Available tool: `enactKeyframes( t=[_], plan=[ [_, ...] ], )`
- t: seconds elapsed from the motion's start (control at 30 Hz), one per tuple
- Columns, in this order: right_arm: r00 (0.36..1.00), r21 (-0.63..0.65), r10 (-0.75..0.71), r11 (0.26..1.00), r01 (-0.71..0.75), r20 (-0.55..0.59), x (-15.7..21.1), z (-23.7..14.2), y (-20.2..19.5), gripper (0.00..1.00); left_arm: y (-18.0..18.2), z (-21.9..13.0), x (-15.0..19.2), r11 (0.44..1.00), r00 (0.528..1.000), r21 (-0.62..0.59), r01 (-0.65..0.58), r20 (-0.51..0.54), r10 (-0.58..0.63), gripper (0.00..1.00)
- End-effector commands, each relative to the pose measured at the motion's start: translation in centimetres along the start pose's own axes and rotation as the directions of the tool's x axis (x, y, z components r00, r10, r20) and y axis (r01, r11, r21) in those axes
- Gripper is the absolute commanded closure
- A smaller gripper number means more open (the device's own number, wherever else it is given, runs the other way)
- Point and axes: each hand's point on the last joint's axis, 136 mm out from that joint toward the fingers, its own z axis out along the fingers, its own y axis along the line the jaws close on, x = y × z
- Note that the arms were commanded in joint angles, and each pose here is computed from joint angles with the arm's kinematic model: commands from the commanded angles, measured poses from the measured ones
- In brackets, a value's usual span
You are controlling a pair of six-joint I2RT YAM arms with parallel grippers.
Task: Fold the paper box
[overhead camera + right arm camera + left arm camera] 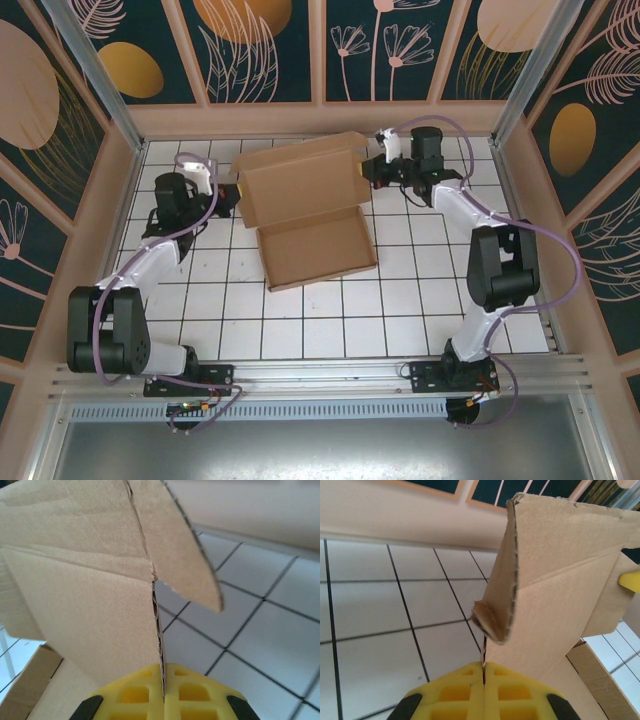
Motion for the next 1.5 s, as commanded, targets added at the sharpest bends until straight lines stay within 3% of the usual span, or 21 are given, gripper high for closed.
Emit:
enactKeyframes(
  t=[0.0,0.1,0.2,0.4,0.5,0.73,0.87,1.03,1.2,1.27,1.47],
  plan=[
    [0.988,0.236,-0.040,0.972,0.004,0.148,-3.9,-2.4,-2.0,1.00,0.1,1.3,-2.4,0.991,0.995,-0.113,-0.069,0.064,0.077,1.00],
    [0.978,0.294,-0.024,0.955,-0.038,0.205,-3.8,-2.8,-2.6,1.00,0.8,2.5,-3.7,0.979,0.990,-0.198,-0.046,0.119,0.071,1.00],
    [0.982,0.321,-0.025,0.946,-0.037,0.186,-3.2,-2.2,-2.7,0.98,1.2,3.5,-4.8,0.973,0.985,-0.232,-0.012,0.165,0.052,1.00],
    [0.969,0.348,-0.027,0.935,-0.063,0.246,-1.8,-2.9,-2.9,0.93,-0.6,6.7,-4.8,0.967,0.983,-0.241,-0.078,0.146,0.115,1.00],
    [0.973,0.385,0.041,0.914,-0.128,0.226,-0.9,-2.2,-4.0,0.93,-0.1,7.1,-4.2,0.963,0.985,-0.268,-0.039,0.151,0.082,1.00],
    [0.986,0.288,0.041,0.954,-0.087,0.162,-0.7,-1.8,-2.9,0.73,0.6,7.3,-4.2,0.949,0.985,-0.308,-0.070,0.129,0.115,1.00],
    [0.994,0.167,0.040,0.984,-0.056,0.097,-0.3,-1.7,-2.5,0.73,0.6,7.0,-4.4,0.937,0.978,-0.323,-0.131,0.112,0.176,1.00],
    [0.999,0.125,0.022,0.992,-0.026,0.035,0.3,-0.6,-2.6,0.75,0.2,7.0,-3.9,0.943,0.977,-0.296,-0.150,0.100,0.187,1.00],
    [0.999,0.180,-0.006,0.984,-0.001,0.039,-0.4,-1.0,-4.1,0.64,-0.1,6.9,-3.5,0.946,0.975,-0.276,-0.171,0.090,0.202,1.00],
    [0.999,0.214,-0.015,0.977,0.004,0.051,-0.9,-1.5,-4.7,0.53,-0.3,6.8,-3.3,0.947,0.974,-0.264,-0.184,0.083,0.212,1.00],
    [0.999,0.241,-0.026,0.970,0.016,0.041,-0.7,-1.6,-6.1,0.44,-0.3,6.7,-2.7,0.938,0.967,-0.263,-0.227,0.056,0.249,1.00]
  ],
)
